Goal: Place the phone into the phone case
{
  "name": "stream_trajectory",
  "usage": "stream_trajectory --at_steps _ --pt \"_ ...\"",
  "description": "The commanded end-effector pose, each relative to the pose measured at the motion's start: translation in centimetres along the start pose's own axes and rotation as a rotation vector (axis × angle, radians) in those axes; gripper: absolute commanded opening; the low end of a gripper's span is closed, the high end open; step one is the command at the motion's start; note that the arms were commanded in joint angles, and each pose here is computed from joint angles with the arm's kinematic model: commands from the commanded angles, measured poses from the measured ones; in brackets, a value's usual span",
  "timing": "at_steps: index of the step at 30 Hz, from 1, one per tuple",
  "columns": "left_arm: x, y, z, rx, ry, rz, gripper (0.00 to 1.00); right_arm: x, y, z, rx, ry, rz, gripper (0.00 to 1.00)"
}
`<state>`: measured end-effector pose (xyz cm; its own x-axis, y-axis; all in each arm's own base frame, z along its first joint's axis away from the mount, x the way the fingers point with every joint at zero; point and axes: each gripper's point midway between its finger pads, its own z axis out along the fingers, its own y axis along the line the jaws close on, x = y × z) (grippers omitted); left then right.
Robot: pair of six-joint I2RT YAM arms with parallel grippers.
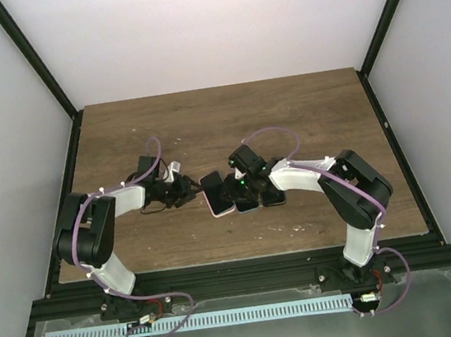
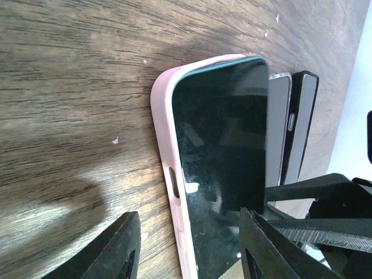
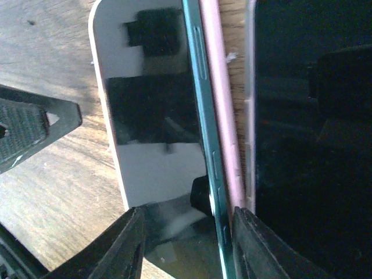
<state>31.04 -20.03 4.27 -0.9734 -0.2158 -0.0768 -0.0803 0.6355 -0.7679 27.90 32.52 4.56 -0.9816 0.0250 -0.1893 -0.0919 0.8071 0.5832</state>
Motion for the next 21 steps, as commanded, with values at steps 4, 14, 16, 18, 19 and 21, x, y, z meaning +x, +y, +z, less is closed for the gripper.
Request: stream_trajectory --at_steps 4,14,16,18,19,21 --pt "0.0 -0.2 0.5 0.047 0.010 0.001 0.48 -1.8 0.7 -1.7 0.036 -0.068 -0.053 0.47" --pt "0.1 0.5 0.6 0.015 0.023 -0.015 0.48 -2.6 1.6 -0.2 -0.001 -0.063 -0.120 0.28" --pt "-0.1 0.8 0.4 0.007 0.017 -0.020 0.47 -2.5 2.1 0.0 -0.031 -0.060 -0.135 0.21" --pt "-0.2 0.9 0.2 0.000 0.012 -0.022 0.46 -2.4 2.4 0.3 -0.049 -0.046 -0.140 0.18" --pt "-0.2 0.9 0.2 -0.001 0.011 -0.023 0.46 -2.4 2.5 0.4 -0.053 -0.042 -0.141 0.16" --pt "0.0 1.0 0.2 -0.004 0.015 -0.025 0.45 -2.1 2.7 0.8 -0.063 -0.029 -0.142 0.16"
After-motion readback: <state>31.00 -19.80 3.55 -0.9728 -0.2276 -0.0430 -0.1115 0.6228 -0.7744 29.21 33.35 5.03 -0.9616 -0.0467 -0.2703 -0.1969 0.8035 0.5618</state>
